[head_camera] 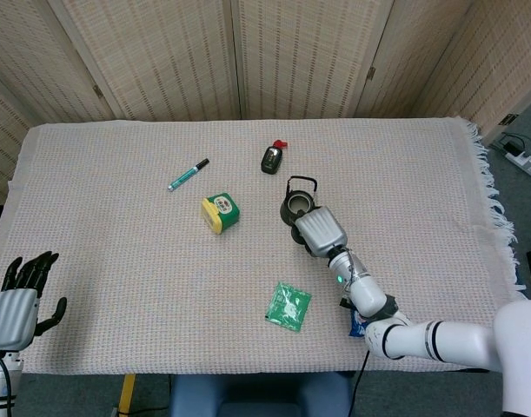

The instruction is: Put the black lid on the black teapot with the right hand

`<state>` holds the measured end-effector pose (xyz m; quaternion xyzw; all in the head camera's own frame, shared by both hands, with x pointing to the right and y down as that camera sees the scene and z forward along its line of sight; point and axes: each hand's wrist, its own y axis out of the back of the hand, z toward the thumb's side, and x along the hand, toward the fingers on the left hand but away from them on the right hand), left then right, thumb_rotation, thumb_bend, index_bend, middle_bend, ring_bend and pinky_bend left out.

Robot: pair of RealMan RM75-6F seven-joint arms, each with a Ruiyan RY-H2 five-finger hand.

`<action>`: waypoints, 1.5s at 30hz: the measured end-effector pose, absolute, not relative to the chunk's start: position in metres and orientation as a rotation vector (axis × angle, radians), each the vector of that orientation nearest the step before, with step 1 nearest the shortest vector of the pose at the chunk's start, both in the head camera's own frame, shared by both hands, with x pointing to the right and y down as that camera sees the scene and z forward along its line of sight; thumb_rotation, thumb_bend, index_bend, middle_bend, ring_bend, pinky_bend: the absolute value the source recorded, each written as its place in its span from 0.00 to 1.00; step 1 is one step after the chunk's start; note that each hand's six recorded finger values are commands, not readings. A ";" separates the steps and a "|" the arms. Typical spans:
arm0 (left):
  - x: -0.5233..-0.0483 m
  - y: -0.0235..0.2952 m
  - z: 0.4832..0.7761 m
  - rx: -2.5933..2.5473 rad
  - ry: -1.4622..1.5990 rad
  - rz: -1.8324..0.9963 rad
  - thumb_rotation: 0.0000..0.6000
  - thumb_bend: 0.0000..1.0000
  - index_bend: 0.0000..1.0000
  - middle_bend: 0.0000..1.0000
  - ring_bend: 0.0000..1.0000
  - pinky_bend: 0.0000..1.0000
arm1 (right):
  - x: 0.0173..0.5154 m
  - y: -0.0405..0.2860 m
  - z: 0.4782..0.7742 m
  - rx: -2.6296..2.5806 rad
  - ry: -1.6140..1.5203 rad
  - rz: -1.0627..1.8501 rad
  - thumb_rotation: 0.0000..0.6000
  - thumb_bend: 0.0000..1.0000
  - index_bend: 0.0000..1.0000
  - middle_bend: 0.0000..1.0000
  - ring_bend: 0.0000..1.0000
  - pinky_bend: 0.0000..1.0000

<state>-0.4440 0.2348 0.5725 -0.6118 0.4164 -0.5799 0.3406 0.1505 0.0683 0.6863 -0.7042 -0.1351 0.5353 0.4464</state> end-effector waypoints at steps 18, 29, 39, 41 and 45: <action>-0.445 0.237 0.572 -1.585 1.084 -1.522 1.00 0.40 0.07 0.05 0.09 0.01 | 0.149 0.020 0.712 -1.685 -0.386 1.451 1.00 0.36 0.39 0.41 0.91 0.72; -0.449 0.238 0.573 -1.581 1.085 -1.534 1.00 0.40 0.07 0.05 0.09 0.01 | 0.140 0.012 0.722 -1.666 -0.391 1.471 1.00 0.36 0.32 0.34 0.89 0.72; -0.447 0.238 0.574 -1.584 1.083 -1.532 1.00 0.40 0.07 0.05 0.09 0.01 | 0.138 0.009 0.724 -1.654 -0.394 1.476 1.00 0.36 0.26 0.27 0.87 0.72; -0.447 0.238 0.574 -1.585 1.083 -1.532 1.00 0.40 0.07 0.05 0.09 0.01 | 0.138 0.009 0.725 -1.657 -0.394 1.476 1.00 0.36 0.25 0.26 0.87 0.72; -0.447 0.238 0.574 -1.585 1.081 -1.533 1.00 0.40 0.07 0.05 0.09 0.01 | 0.137 0.010 0.726 -1.659 -0.387 1.475 1.00 0.36 0.25 0.26 0.87 0.72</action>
